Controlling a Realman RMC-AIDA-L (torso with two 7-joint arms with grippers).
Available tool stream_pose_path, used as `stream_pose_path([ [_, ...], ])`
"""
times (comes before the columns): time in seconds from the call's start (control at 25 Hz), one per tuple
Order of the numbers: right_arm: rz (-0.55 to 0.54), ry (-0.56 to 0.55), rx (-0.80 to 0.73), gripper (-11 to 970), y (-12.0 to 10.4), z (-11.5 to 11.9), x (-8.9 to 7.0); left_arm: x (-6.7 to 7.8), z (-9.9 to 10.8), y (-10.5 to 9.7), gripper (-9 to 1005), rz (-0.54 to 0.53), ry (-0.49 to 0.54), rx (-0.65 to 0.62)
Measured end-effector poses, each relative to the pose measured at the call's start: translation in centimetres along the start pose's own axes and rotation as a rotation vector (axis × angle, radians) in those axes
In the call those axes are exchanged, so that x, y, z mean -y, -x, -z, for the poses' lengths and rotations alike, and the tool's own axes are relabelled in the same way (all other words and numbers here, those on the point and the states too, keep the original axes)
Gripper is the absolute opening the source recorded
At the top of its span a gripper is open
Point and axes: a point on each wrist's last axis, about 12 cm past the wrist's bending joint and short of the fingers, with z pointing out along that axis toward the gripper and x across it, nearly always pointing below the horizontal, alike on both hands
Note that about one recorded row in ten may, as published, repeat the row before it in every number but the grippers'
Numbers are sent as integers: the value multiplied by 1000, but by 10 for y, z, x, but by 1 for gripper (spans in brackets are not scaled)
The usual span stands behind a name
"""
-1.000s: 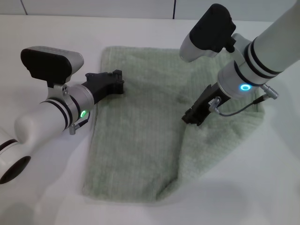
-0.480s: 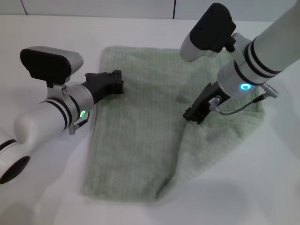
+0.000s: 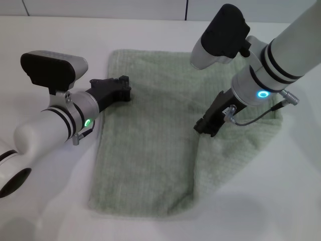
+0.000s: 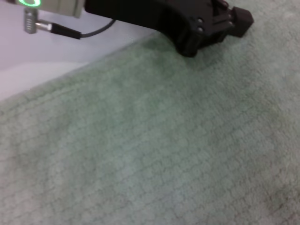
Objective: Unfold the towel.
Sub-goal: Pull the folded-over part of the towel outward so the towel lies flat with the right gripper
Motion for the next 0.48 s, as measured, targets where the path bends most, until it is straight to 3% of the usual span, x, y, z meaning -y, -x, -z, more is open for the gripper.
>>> stream_pose_path([
  [0.48, 51, -29, 3, 23, 2, 25, -12, 0, 0, -1, -2, 1, 1, 0],
])
